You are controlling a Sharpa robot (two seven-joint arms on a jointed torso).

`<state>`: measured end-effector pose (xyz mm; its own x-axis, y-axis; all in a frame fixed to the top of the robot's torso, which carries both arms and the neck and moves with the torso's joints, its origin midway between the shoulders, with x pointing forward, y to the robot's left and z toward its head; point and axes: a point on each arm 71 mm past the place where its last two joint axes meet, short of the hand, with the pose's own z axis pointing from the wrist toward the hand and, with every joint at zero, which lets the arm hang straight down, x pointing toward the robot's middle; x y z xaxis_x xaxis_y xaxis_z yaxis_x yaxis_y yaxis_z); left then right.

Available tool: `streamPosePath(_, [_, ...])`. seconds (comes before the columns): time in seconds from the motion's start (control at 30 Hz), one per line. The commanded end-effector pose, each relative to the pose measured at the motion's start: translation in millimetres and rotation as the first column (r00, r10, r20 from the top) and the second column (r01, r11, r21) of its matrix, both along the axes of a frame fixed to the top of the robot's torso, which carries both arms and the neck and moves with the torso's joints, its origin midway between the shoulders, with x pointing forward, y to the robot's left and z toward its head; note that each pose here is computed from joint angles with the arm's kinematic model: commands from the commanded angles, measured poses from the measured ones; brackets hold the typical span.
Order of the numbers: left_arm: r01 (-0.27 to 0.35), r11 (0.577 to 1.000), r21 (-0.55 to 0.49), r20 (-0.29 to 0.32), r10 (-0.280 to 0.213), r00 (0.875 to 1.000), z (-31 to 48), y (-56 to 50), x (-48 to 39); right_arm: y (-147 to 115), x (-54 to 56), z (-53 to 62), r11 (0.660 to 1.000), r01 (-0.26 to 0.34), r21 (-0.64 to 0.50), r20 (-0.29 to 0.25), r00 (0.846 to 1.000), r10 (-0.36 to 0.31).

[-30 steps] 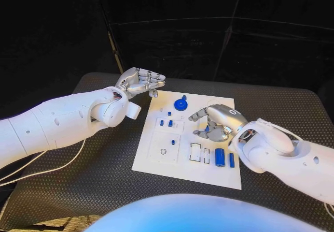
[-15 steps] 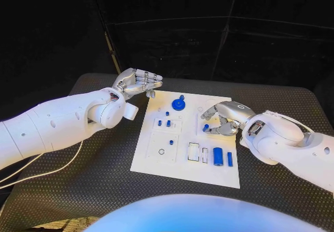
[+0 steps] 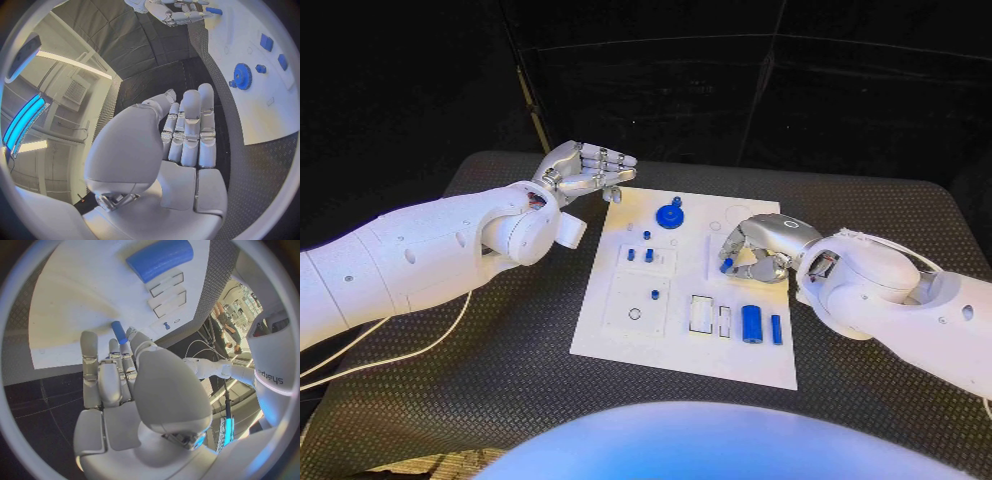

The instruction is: Assemble the parts on the task board

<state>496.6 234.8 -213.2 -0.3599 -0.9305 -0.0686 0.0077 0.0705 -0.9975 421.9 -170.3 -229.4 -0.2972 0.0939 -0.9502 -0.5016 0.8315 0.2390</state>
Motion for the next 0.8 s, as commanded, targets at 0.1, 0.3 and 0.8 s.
streamPosePath(0.1, [0.011,1.000,-0.011,0.005,-0.011,1.000,1.4,-1.5,0.2,1.8,1.4,-2.3,0.999,-0.013,-0.038,-0.008,1.000,0.013])
streamPosePath(0.3, [0.011,1.000,-0.010,0.004,-0.011,1.000,1.4,-1.2,0.3,4.1,4.1,-5.8,0.999,-0.016,-0.052,-0.019,1.000,0.015])
streamPosePath(0.8, [0.010,1.000,-0.008,0.001,-0.010,1.000,1.0,-0.6,0.3,7.1,10.1,-8.2,0.998,0.000,-0.060,0.016,1.000,0.001])
